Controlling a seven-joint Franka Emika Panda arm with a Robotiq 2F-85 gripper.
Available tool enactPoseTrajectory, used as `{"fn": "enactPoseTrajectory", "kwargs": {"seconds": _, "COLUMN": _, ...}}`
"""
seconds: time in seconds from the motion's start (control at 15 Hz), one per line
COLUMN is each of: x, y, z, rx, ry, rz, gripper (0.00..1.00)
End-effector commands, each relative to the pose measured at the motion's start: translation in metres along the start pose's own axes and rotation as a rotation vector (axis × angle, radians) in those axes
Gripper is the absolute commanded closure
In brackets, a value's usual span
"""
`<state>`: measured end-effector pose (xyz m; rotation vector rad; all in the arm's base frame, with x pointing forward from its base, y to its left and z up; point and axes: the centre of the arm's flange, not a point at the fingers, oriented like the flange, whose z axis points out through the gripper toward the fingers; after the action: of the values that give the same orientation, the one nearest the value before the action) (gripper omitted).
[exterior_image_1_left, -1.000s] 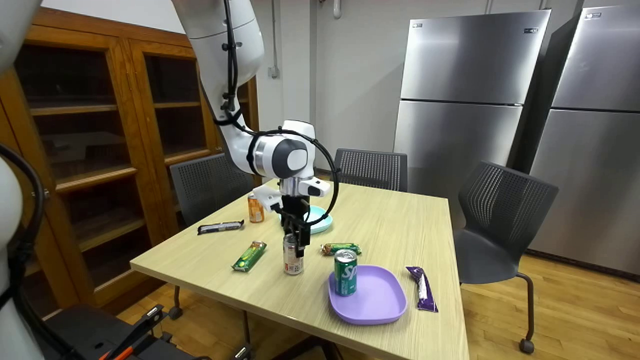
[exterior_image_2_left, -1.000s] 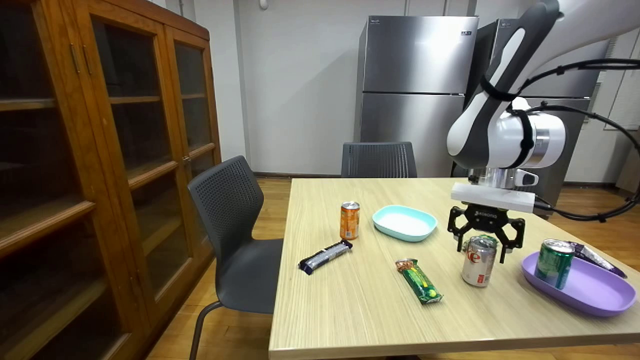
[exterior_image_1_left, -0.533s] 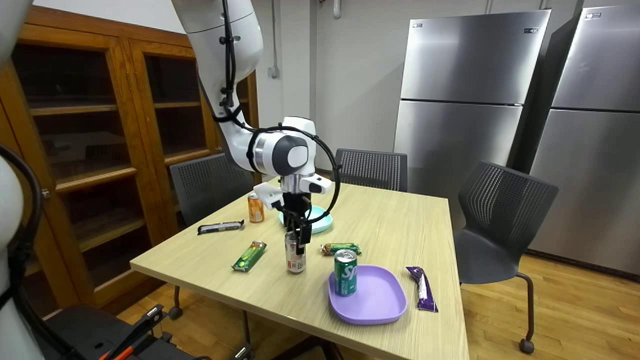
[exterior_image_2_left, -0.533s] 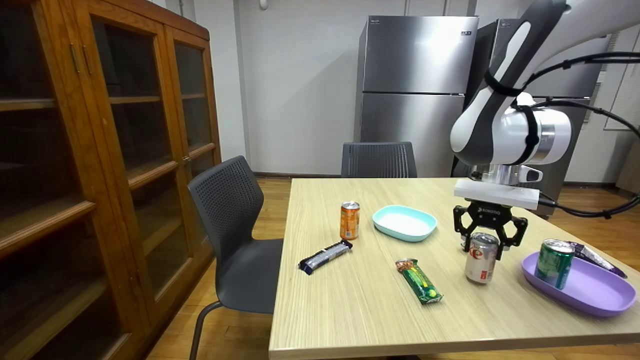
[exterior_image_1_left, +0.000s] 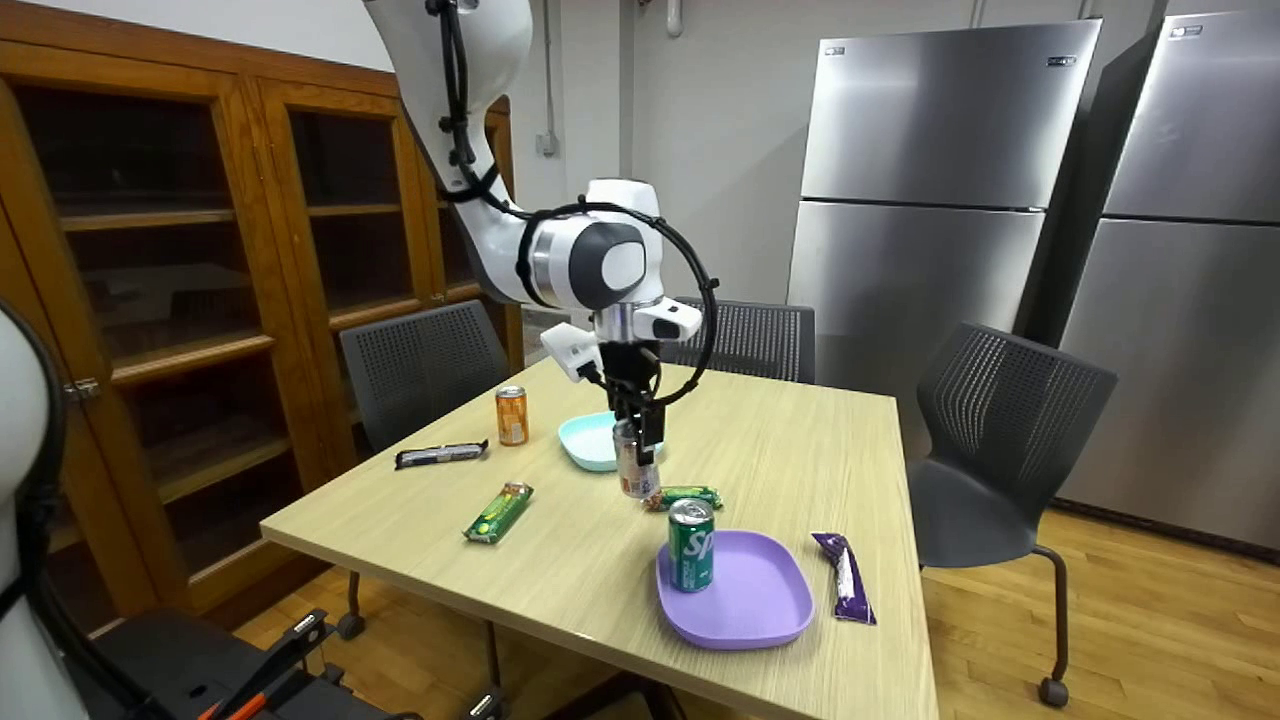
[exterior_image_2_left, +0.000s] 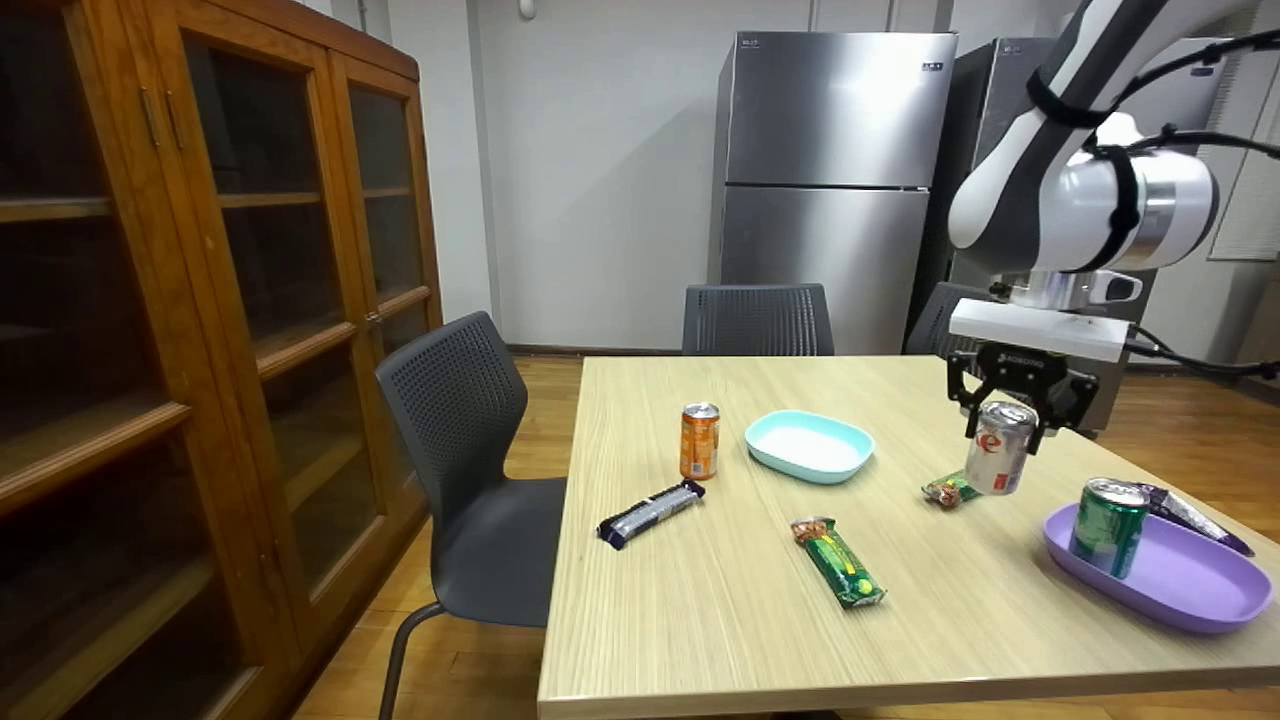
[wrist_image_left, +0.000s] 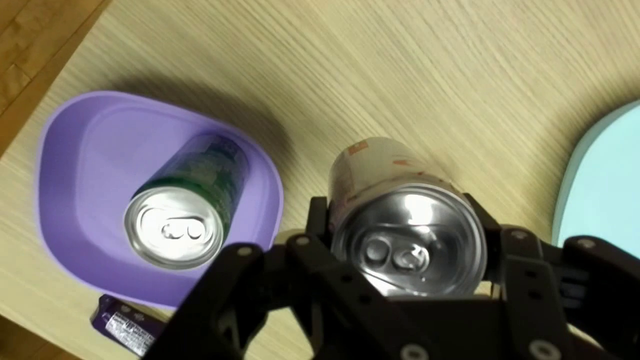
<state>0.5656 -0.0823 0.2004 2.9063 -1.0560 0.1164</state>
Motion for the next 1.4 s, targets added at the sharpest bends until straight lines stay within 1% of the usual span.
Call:
{"fn": "enactPoseTrajectory", "kwargs": {"seconds": 0.0, "x": 0.014, "y": 0.019, "z": -0.030, "rx": 0.036, "ry": 0.055, "rz": 0.079, "gripper": 0.62}}
{"fn": "enactPoseTrajectory", "kwargs": {"seconds": 0.33, "x": 0.043, "y": 0.046, "z": -0.046, "rx": 0.052, "ry": 0.114, "rz": 0.183, "gripper": 0.62}}
{"fn": "enactPoseTrajectory", "kwargs": {"seconds": 0.67, "x": 0.064, "y": 0.077, "z": -0.046, "rx": 0.028, "ry": 0.137, "rz": 0.297, "gripper": 0.62}}
{"fn": "enactPoseTrajectory", "kwargs": {"seconds": 1.07, "x": 0.078, "y": 0.119, "z": -0.024, "rx": -0.026, "ry": 0.114, "rz": 0.468, "gripper": 0.62}}
{"fn": "enactPoseTrajectory", "kwargs": {"seconds": 1.33, "x": 0.084, "y": 0.138, "z": 0.001, "rx": -0.058, "ry": 0.071, "rz": 0.551, "gripper": 0.62}}
